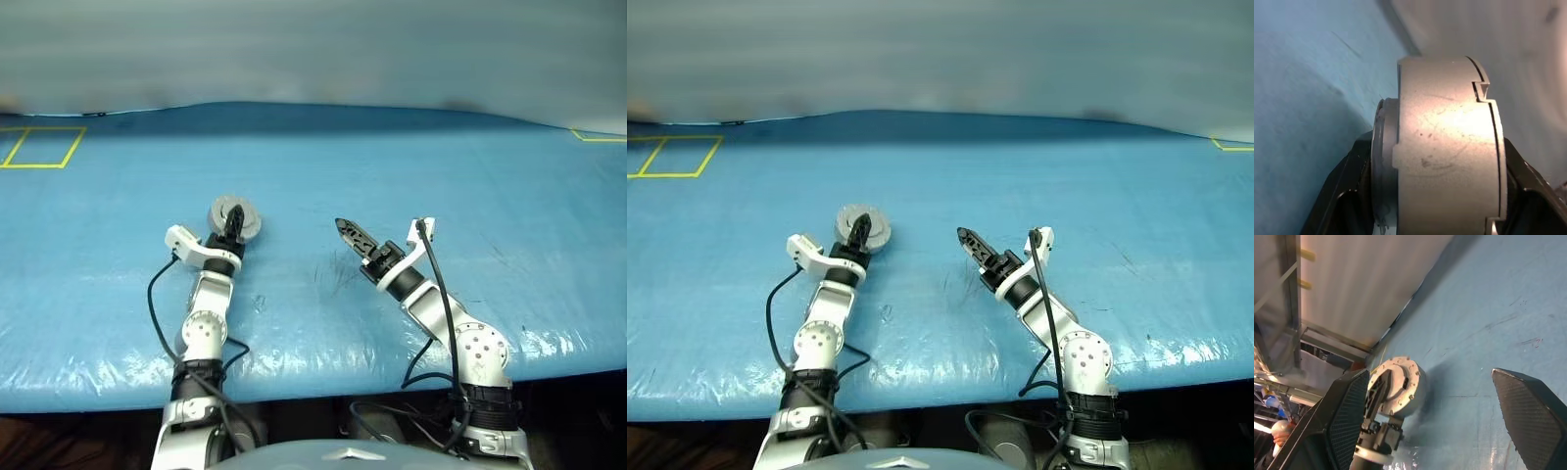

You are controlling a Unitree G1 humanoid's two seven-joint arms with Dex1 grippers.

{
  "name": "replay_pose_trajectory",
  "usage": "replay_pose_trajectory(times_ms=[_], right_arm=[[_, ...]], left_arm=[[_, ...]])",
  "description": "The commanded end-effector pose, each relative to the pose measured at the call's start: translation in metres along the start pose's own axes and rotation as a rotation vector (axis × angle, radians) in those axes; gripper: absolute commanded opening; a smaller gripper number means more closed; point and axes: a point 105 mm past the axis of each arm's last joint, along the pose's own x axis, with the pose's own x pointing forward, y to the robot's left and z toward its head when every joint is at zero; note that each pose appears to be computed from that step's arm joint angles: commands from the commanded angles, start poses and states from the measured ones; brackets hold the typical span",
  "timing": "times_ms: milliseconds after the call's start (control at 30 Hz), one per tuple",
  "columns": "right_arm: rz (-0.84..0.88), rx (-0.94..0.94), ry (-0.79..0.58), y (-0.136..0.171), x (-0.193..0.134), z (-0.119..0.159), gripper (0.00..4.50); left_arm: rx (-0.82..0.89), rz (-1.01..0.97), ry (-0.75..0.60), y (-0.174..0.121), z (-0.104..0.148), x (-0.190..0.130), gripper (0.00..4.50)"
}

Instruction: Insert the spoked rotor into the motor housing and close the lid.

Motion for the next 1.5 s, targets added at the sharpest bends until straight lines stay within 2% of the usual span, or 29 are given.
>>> replay_pose_trajectory(times_ms=[33, 233, 333, 433, 700, 767, 833, 900, 933, 1000, 1033, 1133, 1333, 1500], right_arm=[[0.039, -0.033, -0.038, 0.009, -0.001, 0.009, 4.21], [0.031, -0.038, -0.045, 0.008, 0.000, 0.008, 4.21], [0.028, -0.041, -0.046, 0.007, -0.001, 0.008, 4.26], [0.019, -0.041, -0.044, 0.006, -0.001, 0.008, 4.26], [-0.007, -0.042, -0.011, 0.000, 0.001, 0.004, 4.26], [-0.019, -0.086, -0.016, -0.002, 0.001, 0.006, 4.26], [-0.055, -0.236, -0.056, -0.006, 0.000, 0.013, 4.26], [-0.066, -0.327, -0.086, -0.008, -0.001, 0.017, 4.26], [-0.077, -0.410, -0.103, -0.010, -0.003, 0.023, 4.26], [-0.118, -0.606, -0.140, -0.016, -0.009, 0.041, 4.26], [-0.121, -0.684, -0.145, -0.018, -0.013, 0.047, 4.26], [-0.118, -0.821, -0.104, -0.024, -0.021, 0.056, 4.26], [-0.062, -0.923, 0.024, -0.027, -0.028, 0.051, 4.26], [-0.064, -0.973, 0.098, -0.035, -0.032, 0.047, 4.38]], left_arm=[[-0.059, 0.009, -0.011, -0.018, -0.011, 0.015, 2.82], [0.005, 0.179, -0.037, 0.001, -0.001, 0.031, 2.82], [0.041, 0.226, -0.068, 0.011, 0.005, 0.026, 3.46], [0.085, 0.275, -0.129, 0.019, 0.017, 0.019, 4.43], [0.166, 0.242, -0.339, 0.000, 0.063, -0.007, 4.47], [0.251, 0.291, -0.376, 0.004, 0.072, -0.013, 4.47], [0.417, 0.321, -0.438, 0.002, 0.086, -0.020, 4.47], [0.503, 0.319, -0.467, -0.002, 0.091, -0.023, 4.47], [0.598, 0.266, -0.478, -0.012, 0.091, -0.023, 4.47], [0.788, 0.004, -0.425, -0.048, 0.072, -0.018, 4.47], [0.871, -0.157, -0.342, -0.063, 0.052, -0.018, 4.47], [1.005, -0.478, -0.092, -0.081, -0.001, -0.029, 4.47], [1.074, -0.703, 0.179, -0.075, -0.041, -0.050, 4.47], [1.130, -0.760, 0.329, -0.059, -0.055, -0.064, 4.49]])
